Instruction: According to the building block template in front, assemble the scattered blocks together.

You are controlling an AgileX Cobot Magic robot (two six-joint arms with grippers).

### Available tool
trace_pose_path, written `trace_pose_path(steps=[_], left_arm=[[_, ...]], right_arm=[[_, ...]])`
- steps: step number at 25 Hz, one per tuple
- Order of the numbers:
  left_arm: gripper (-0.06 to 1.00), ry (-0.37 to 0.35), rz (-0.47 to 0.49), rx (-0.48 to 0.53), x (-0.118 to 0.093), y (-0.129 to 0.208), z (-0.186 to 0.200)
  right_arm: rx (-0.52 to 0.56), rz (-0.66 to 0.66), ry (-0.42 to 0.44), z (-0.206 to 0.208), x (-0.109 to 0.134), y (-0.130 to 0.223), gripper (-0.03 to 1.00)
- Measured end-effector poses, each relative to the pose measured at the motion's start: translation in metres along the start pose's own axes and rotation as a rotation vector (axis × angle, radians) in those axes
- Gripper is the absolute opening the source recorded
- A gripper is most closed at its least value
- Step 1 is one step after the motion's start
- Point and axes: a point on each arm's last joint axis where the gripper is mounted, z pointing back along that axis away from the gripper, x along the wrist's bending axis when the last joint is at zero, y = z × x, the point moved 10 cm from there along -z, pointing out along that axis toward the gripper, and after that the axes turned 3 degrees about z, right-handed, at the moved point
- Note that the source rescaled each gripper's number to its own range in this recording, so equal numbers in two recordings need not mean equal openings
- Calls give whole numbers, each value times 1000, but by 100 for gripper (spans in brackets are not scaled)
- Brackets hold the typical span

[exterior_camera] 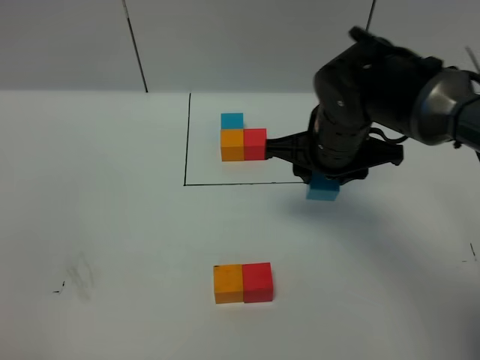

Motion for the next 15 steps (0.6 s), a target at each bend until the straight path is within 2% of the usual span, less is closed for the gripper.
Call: trace_pose_path(steps=[7, 11, 15], left_arm=[[50, 0, 0, 0, 0, 0, 0], [50, 0, 0, 0, 0, 0, 0], [50, -5, -2, 0, 1, 0, 0]], right_arm=[[60, 36, 12, -12, 57, 13, 25], [146, 56, 4, -24, 76, 22, 25], [165, 94, -22, -34, 94, 26, 25]])
